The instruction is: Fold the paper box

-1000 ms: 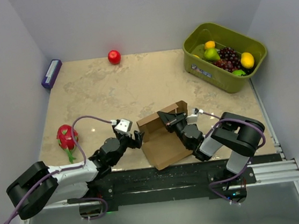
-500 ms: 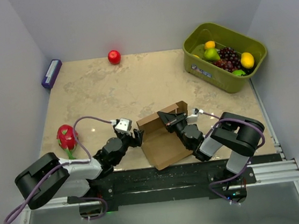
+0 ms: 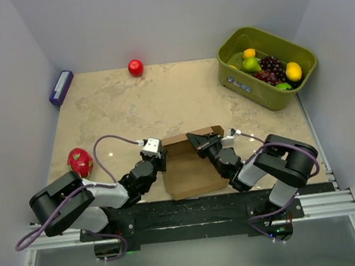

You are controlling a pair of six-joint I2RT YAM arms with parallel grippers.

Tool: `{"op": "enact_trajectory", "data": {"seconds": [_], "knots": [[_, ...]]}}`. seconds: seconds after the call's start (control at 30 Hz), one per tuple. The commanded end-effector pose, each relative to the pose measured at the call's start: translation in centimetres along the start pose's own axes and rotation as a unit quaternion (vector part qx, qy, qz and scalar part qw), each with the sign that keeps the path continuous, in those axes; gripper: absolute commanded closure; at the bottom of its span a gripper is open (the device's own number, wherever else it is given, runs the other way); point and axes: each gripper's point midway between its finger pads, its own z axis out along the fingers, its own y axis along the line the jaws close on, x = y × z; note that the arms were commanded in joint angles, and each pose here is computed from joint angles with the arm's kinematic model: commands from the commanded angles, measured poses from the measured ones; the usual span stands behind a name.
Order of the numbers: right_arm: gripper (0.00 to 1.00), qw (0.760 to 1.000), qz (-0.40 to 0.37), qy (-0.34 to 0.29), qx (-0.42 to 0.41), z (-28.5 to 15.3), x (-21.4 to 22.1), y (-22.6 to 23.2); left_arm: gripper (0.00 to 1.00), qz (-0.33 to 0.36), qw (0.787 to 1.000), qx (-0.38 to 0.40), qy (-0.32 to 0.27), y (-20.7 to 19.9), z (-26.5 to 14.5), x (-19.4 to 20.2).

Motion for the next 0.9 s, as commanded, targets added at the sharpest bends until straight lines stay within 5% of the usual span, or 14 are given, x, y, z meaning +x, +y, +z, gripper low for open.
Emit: {"op": "enact_trajectory", "data": {"seconds": [0.0, 0.17, 0.3, 0.67, 0.87], "knots": [[1.00, 0.997, 0.006, -0.005, -0.075, -0.8, -0.5, 4.9, 0.77, 0.019, 0.997, -0.078, -0.012, 2.4, 0.7, -0.8], [0.76, 0.997, -0.037, -0.006, -0.060, -0.9, -0.5, 5.6, 0.96, 0.007, 0.996, -0.091, -0.003, 2.3, 1.1, -0.8], [0.42, 0.994, -0.093, -0.005, -0.061, -1.3, -0.9, 8.1, 1.00, 0.004, 0.996, -0.088, 0.015, 2.0, 1.1, -0.7], [0.15, 0.954, -0.293, 0.055, -0.037, -5.6, -2.5, 15.5, 1.00, -0.028, 0.994, -0.003, 0.103, 1.4, 2.2, -2.2], [0.11, 0.905, -0.413, 0.085, 0.046, -8.9, -5.1, 12.5, 1.00, -0.024, 0.988, 0.030, 0.149, 0.8, 1.7, -4.1]]}}
